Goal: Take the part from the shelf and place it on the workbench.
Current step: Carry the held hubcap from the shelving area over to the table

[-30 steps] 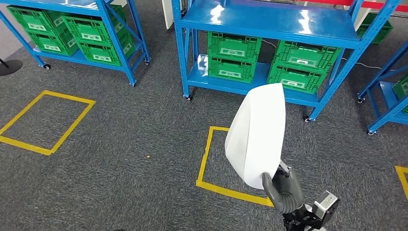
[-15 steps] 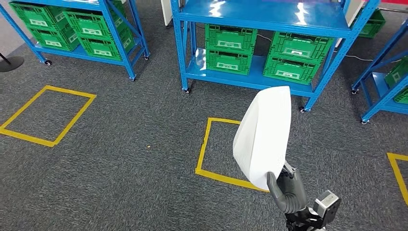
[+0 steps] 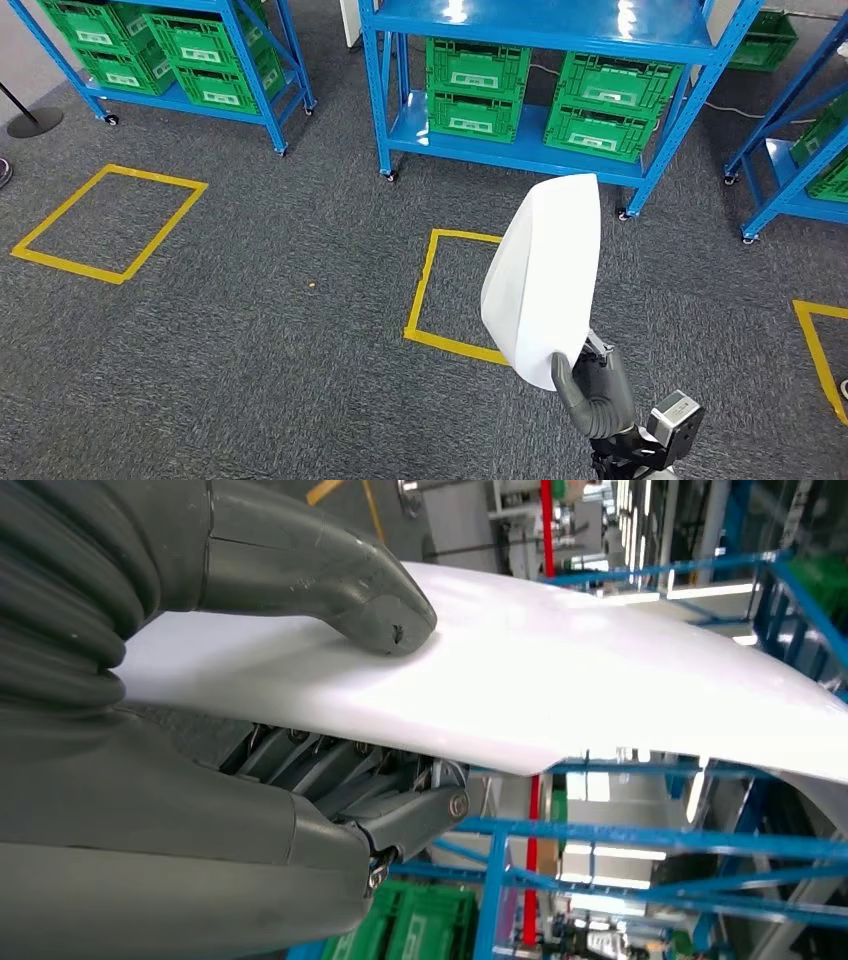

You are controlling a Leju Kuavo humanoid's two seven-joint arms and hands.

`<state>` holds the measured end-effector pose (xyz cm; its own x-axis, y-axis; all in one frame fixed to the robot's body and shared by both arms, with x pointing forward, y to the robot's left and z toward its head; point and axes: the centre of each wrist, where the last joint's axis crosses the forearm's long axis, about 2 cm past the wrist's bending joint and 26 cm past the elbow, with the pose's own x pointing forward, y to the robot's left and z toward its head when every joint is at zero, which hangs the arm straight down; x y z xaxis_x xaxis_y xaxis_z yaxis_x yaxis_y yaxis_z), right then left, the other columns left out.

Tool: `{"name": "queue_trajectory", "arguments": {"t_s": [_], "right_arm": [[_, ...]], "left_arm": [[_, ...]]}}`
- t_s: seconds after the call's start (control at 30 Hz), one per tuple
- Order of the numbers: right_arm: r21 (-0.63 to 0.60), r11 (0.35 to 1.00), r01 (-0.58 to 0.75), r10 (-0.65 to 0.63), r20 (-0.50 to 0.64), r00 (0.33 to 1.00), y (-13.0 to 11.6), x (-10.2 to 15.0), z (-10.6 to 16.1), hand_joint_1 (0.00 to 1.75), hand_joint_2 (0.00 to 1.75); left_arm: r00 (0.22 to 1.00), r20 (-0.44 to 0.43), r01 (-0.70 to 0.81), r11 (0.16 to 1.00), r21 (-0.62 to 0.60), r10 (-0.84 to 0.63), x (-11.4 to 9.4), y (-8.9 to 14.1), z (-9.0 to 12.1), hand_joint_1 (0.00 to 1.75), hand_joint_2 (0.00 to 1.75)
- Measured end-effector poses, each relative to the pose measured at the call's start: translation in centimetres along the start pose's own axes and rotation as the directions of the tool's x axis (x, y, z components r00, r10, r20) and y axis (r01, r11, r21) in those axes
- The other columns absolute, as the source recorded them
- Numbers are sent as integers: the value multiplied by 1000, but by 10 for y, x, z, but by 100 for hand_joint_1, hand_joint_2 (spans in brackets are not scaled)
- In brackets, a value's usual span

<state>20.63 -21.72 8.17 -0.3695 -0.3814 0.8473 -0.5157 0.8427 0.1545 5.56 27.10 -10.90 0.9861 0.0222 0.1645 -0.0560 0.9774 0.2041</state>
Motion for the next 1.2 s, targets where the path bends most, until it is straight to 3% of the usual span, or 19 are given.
{"name": "queue_trajectory", "arguments": {"t_s": [0.27,1.2], "right_arm": [[38,997,-61,62,-28,998,-2,5,-8,175,175],[39,998,-42,41,9,999,-1,20,4,175,175]], "left_arm": [[1000,17,-23,1000,-7,23,0,-6,2,0,175],[998,49,28,999,-47,-26,0,-11,3,0,175]]}}
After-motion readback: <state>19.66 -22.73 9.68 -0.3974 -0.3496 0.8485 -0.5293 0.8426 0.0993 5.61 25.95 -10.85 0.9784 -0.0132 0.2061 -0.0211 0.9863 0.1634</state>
